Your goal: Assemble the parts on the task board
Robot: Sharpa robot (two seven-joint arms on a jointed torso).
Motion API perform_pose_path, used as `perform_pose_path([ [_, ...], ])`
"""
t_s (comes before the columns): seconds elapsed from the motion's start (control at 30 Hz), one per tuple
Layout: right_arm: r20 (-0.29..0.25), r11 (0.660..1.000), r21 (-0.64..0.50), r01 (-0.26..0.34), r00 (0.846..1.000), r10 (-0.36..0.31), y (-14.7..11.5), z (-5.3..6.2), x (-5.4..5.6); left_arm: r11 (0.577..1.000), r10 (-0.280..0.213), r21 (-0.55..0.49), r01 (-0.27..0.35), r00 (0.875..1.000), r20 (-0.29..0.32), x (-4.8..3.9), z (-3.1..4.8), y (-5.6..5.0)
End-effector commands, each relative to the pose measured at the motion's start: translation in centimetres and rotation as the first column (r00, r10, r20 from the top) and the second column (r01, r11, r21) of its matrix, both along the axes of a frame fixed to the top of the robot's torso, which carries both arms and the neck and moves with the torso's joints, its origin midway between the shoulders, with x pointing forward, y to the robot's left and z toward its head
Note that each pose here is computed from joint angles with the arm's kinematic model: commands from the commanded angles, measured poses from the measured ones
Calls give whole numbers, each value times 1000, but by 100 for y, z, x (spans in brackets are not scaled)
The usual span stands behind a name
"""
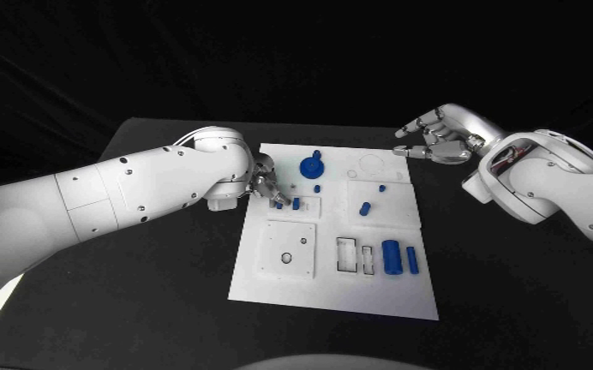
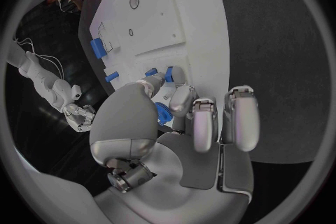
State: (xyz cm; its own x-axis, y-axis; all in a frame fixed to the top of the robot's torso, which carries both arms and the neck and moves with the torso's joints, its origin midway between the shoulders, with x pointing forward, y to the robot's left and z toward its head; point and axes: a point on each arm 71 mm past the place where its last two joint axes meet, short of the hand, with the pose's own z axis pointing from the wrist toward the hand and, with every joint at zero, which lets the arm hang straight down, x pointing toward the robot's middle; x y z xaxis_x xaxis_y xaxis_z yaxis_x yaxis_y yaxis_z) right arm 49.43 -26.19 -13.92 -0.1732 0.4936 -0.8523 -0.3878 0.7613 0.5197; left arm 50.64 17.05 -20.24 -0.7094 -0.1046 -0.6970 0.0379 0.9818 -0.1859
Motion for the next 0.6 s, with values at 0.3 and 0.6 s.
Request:
perform_pose_path([
  [0.3,-6,1000,-6,-8,1000,8,8,-7,-6,1000,15,10,-15,1000,1,-12,-40,31],
  [0.6,-6,1000,-7,-8,1000,8,5,-8,-3,996,65,-59,-64,998,17,-25,-7,66],
])
